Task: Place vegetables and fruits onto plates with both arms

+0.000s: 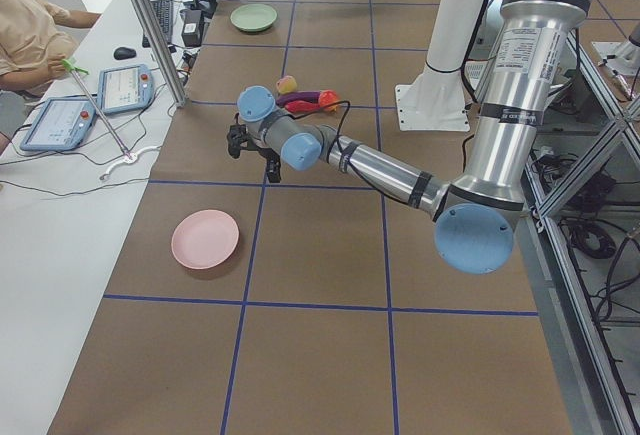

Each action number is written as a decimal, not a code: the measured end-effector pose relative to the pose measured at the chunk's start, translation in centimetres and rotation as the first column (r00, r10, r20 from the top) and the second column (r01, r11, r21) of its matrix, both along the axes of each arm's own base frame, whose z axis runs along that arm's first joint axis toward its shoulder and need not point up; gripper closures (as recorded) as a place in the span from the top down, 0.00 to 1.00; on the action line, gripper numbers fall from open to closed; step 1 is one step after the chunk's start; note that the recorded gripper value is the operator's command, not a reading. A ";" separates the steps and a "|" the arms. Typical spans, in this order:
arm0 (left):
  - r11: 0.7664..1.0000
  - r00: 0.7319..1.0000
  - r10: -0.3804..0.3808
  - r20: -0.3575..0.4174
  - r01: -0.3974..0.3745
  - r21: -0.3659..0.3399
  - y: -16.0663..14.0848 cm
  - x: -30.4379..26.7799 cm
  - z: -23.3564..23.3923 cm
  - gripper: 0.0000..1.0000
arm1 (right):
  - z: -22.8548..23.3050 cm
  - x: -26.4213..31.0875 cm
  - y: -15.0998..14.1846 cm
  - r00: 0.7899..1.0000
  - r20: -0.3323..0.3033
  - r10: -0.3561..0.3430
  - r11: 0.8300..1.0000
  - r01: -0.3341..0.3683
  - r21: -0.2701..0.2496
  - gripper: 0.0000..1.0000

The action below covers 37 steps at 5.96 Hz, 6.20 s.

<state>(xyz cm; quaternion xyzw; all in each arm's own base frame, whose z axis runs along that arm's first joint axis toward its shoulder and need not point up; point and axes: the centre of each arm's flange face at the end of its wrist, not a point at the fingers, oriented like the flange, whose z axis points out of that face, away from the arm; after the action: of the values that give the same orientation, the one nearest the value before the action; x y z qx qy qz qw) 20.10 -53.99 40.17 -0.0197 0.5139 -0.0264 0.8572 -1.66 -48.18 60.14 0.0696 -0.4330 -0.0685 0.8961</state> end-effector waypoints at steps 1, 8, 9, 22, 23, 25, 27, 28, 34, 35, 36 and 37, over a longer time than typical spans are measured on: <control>1.000 1.000 -0.012 0.006 0.012 -0.014 -0.4 4.3 -3.6 1.00 | 0.0 -0.2 0.0 1.000 0.004 -0.003 1.000 0.003 0.001 1.00; 0.996 0.990 0.035 0.133 -0.045 0.072 2.5 37.8 -18.6 0.93 | -1.4 -1.7 -0.6 1.000 0.010 -0.019 1.000 0.019 0.015 1.00; 0.996 0.989 0.043 0.142 -0.053 0.074 2.9 39.0 -18.6 0.92 | -1.4 -1.7 -0.6 1.000 0.010 -0.020 1.000 0.020 0.015 1.00; 0.988 0.966 -0.084 0.243 0.049 0.145 -11.7 19.4 -4.2 0.00 | -13.0 -15.1 -7.0 0.998 0.064 -0.004 0.999 0.008 -0.054 1.00; 0.987 0.956 -0.091 0.278 0.050 0.151 -13.8 13.2 0.4 0.00 | -17.1 -19.4 -7.5 0.996 0.077 0.034 0.994 -0.026 -0.102 1.00; 0.990 0.926 -0.067 0.372 0.014 0.144 -17.1 3.5 10.0 0.00 | -24.8 -28.7 -6.2 0.990 0.082 0.112 0.981 -0.097 -0.169 1.00; 0.994 0.902 -0.019 0.431 -0.030 0.105 -18.1 -0.8 16.5 0.64 | -30.9 -37.0 -3.8 0.978 0.088 0.190 0.965 -0.170 -0.200 1.00; 0.995 0.897 -0.003 0.442 -0.042 0.091 -18.0 -1.1 18.0 0.82 | -32.5 -40.0 -2.6 0.969 0.081 0.235 0.955 -0.214 -0.206 1.00; 0.994 0.897 0.000 0.441 -0.049 0.099 -17.8 -0.9 18.4 0.99 | -35.5 -52.7 -0.5 0.780 0.073 0.622 0.751 -0.568 -0.337 1.00; 0.994 0.897 -0.001 0.441 -0.047 0.099 -17.8 -0.8 18.3 0.99 | -35.6 -53.6 -0.1 0.762 0.077 0.643 0.739 -0.591 -0.323 1.00; 0.994 0.897 -0.002 0.442 -0.045 0.097 -17.8 -0.8 18.3 0.99 | -35.5 -54.4 -0.3 0.748 0.074 0.659 0.730 -0.613 -0.301 1.00; 0.994 0.897 -0.002 0.442 -0.045 0.095 -17.8 -0.8 18.3 0.99 | -35.1 -55.0 -0.6 0.745 0.063 0.664 0.727 -0.624 -0.285 1.00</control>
<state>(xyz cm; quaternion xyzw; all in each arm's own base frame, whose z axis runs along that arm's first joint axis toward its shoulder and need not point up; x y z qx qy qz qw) 19.32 -71.75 58.52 0.0254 0.3065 0.0058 0.9515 -56.66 -48.79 25.01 0.1097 -0.4574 0.3075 0.8272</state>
